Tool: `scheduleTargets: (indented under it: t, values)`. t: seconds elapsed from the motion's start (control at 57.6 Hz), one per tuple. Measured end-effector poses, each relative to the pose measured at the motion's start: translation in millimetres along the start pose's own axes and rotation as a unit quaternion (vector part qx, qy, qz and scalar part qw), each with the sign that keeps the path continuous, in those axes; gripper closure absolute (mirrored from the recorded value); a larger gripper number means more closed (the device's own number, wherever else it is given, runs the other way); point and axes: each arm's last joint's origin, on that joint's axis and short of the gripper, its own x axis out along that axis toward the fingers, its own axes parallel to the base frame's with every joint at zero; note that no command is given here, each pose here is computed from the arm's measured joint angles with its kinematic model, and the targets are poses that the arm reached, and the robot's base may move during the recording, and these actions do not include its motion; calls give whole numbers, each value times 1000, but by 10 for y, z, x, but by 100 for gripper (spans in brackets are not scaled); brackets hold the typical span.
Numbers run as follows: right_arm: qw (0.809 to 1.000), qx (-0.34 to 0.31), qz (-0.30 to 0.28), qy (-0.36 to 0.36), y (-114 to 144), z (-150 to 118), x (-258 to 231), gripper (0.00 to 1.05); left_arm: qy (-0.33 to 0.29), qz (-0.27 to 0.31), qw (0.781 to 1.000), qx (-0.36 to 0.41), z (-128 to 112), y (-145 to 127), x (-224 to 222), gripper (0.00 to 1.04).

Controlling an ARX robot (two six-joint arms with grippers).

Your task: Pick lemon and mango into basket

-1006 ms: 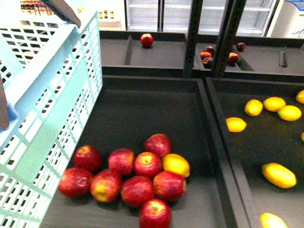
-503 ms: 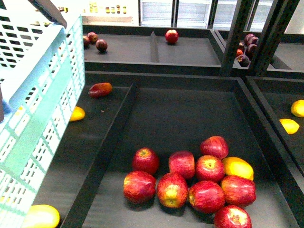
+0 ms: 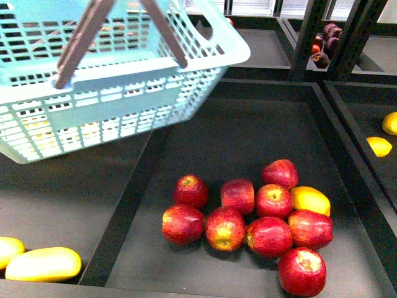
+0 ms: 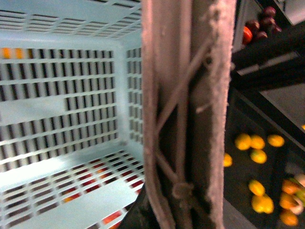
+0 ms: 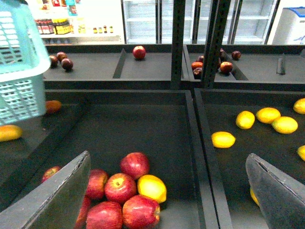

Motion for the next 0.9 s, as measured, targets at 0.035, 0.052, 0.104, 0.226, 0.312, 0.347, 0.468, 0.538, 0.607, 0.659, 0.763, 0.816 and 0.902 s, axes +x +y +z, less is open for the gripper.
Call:
scheduleTargets:
  t: [0.035,0.052,0.104,0.226,0.312,0.347,0.468,0.538,0.607,0.659,0.763,0.816,0.902]
  values:
    - [1000,0,0,0,0,-1,0,9,16,-11,1000,0,-71,-117,203,100]
    - [1000,0,0,0,0,0,0,9,21,-16,1000,0,-103,-160,282,100]
    - [1000,0,0,0,0,0,0,9,33,-31,999,-5,-228,-327,525,100]
    - [1000,0,0,0,0,0,0,9,54,-74,996,-5,-456,-675,647,100]
    - [1000,0,0,0,0,0,0,9,70,-103,992,2,-621,-862,614,100]
    - [1000,0,0,0,0,0,0,9,75,-112,991,4,-679,-918,604,100]
    - [1000,0,0,0,0,0,0,9,96,-128,987,17,-915,-1037,571,100]
    - [1000,0,0,0,0,0,0,9,106,-128,986,21,-999,-1036,559,100]
    - [1000,0,0,0,0,-1,0,9,111,-129,985,23,-1061,-1023,528,100]
    - [1000,0,0,0,0,0,0,9,111,-132,985,25,-1088,-1014,482,100]
    - [1000,0,0,0,0,0,0,9,100,-140,985,26,-1103,-986,337,100]
    - [1000,0,0,0,0,0,0,9,95,-146,984,27,-1097,-994,257,100]
    - [1000,0,0,0,0,0,0,9,91,-156,983,29,-1086,-1029,156,100]
